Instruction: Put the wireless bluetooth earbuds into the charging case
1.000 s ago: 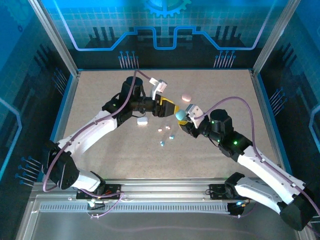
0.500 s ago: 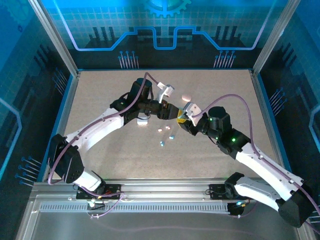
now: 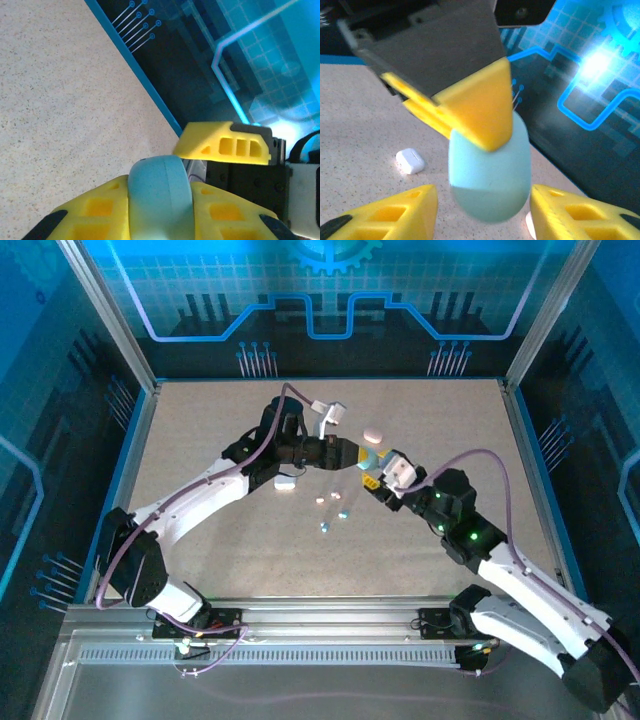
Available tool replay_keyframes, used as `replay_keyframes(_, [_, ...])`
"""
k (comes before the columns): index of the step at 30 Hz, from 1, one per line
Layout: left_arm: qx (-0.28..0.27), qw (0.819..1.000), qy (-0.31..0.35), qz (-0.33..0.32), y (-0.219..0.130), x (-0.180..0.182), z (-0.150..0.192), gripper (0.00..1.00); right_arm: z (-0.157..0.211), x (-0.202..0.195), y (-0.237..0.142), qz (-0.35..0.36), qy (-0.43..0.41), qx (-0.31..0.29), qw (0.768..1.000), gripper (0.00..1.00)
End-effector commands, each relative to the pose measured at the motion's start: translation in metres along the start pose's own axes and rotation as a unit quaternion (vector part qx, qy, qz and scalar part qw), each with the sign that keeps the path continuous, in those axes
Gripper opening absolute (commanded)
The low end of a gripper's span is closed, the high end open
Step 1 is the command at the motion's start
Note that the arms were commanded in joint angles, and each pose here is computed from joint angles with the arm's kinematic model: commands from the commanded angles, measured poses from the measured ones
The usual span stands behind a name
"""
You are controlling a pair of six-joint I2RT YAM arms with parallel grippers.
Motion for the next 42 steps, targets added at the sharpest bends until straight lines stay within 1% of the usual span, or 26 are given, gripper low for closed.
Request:
replay_keyframes(1, [-0.046, 0.999, -0.017, 0.02, -0.007, -0.01, -0.015, 0.17, -0.016, -0.01, -0.009, -0.019, -0.008, -0.087, 0.996, 0.55])
replay_keyframes(5, [-0.045, 0.998, -0.019, 0.031, -0.008, -0.012, -0.016, 0.17, -0.019, -0.015, -0.01, -0.031, 0.0, -0.1, 0.994, 0.57])
replay_keyframes(10, [-0.044, 0.998, -0.017, 0.044, -0.007, -0.015, -0.018, 0.18, -0.025, -0.017, -0.003, -0.049, 0.001, -0.1, 0.994, 0.55])
replay_keyframes(18, [-0.043, 0.997, -0.007, 0.061, -0.008, -0.019, -0.018, 0.18, -0.032, -0.023, 0.008, -0.043, 0.008, -0.108, 0.993, 0.54])
replay_keyframes(25, [-0.042, 0.997, 0.0, 0.065, -0.009, -0.021, -0.018, 0.18, -0.032, -0.029, 0.012, -0.04, 0.015, -0.098, 0.994, 0.56])
replay_keyframes(29, [-0.043, 0.997, 0.002, 0.065, -0.009, -0.02, -0.018, 0.18, -0.032, -0.03, 0.012, -0.045, 0.025, -0.098, 0.994, 0.5])
replay_keyframes(31, [-0.043, 0.997, 0.003, 0.065, -0.009, -0.021, -0.019, 0.18, -0.033, -0.03, 0.011, -0.05, 0.027, -0.097, 0.994, 0.45])
replay_keyframes(36, [-0.043, 0.997, 0.009, 0.071, -0.009, -0.022, -0.019, 0.18, -0.031, -0.032, 0.012, -0.049, 0.034, -0.084, 0.995, 0.45])
replay_keyframes(40, [-0.044, 0.996, 0.019, 0.072, -0.011, -0.023, -0.019, 0.22, -0.033, -0.032, 0.013, -0.062, 0.049, -0.072, 0.994, 0.42])
replay_keyframes(42, [-0.046, 0.996, 0.026, 0.07, -0.012, -0.023, -0.019, 0.24, -0.034, -0.032, 0.014, -0.075, 0.064, -0.057, 0.994, 0.4])
Point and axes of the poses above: each hand's point on the last joint's axis, 136 mm out from that joint toward the fingers, its own y axis out along the fingers, its own x axis along the line the jaws close on, z = x × y, the point moved 10 cm from there along -y, back along the fingers, and after that the axes turned 14 degrees about y, right-handed, at the moved point
